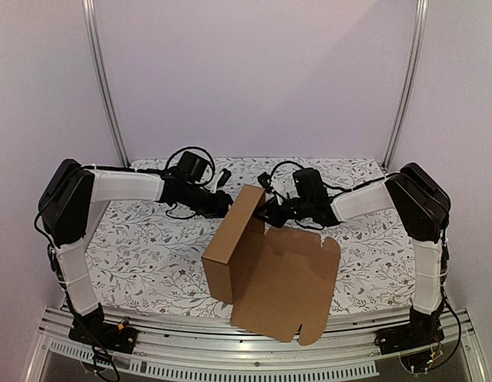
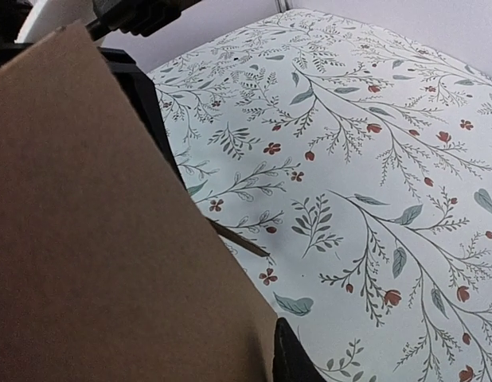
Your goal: Fold the paper box
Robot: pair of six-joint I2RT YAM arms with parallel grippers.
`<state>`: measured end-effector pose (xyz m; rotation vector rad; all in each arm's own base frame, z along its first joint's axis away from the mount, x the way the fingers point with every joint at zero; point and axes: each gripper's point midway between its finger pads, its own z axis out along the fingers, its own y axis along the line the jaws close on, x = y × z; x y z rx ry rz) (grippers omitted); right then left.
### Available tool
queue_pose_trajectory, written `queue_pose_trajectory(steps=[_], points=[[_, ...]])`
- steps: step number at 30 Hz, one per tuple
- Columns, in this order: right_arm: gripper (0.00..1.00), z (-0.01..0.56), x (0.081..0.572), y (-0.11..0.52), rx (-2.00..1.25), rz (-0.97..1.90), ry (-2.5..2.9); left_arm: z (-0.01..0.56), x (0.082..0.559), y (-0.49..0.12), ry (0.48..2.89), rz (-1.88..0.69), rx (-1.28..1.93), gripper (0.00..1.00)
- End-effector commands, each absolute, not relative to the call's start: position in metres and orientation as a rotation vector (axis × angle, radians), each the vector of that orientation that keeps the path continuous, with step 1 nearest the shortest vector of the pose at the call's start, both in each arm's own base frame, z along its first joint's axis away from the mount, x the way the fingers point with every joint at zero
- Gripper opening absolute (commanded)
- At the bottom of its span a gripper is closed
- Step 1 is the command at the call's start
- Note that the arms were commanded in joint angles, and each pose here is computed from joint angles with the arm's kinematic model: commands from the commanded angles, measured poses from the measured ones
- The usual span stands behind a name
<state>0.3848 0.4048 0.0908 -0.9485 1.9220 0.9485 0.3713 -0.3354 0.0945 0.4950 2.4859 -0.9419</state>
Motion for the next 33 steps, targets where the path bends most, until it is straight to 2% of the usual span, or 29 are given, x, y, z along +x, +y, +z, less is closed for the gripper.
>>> queue_pose_trajectory(steps=[1,7,10,19,23,29,33], points=[[0.20,0.085,0.392,0.411,-0.920,0.922,1.903,0.092,0.367,-0.339,2.506,-0.964,0.510,0.42],[0.28,0.082,0.386,0.420,-0.928,0.956,1.864,0.081,0.365,-0.338,2.528,-0.952,0.496,0.42],[0.27,0.078,0.381,0.423,-0.944,0.964,1.845,0.072,0.364,-0.333,2.551,-0.912,0.495,0.41],[0.12,0.070,0.376,0.426,-0.930,0.869,1.856,0.061,0.361,-0.339,2.581,-0.870,0.443,0.41],[0.01,0.067,0.381,0.421,-0.891,0.772,1.880,0.055,0.349,-0.345,2.613,-0.846,0.425,0.41],[0.02,0.069,0.383,0.418,-0.889,0.724,1.875,0.061,0.335,-0.354,2.626,-0.858,0.402,0.40],[0.09,0.075,0.371,0.424,-0.937,0.795,1.850,0.073,0.341,-0.352,2.598,-0.819,0.377,0.40]])
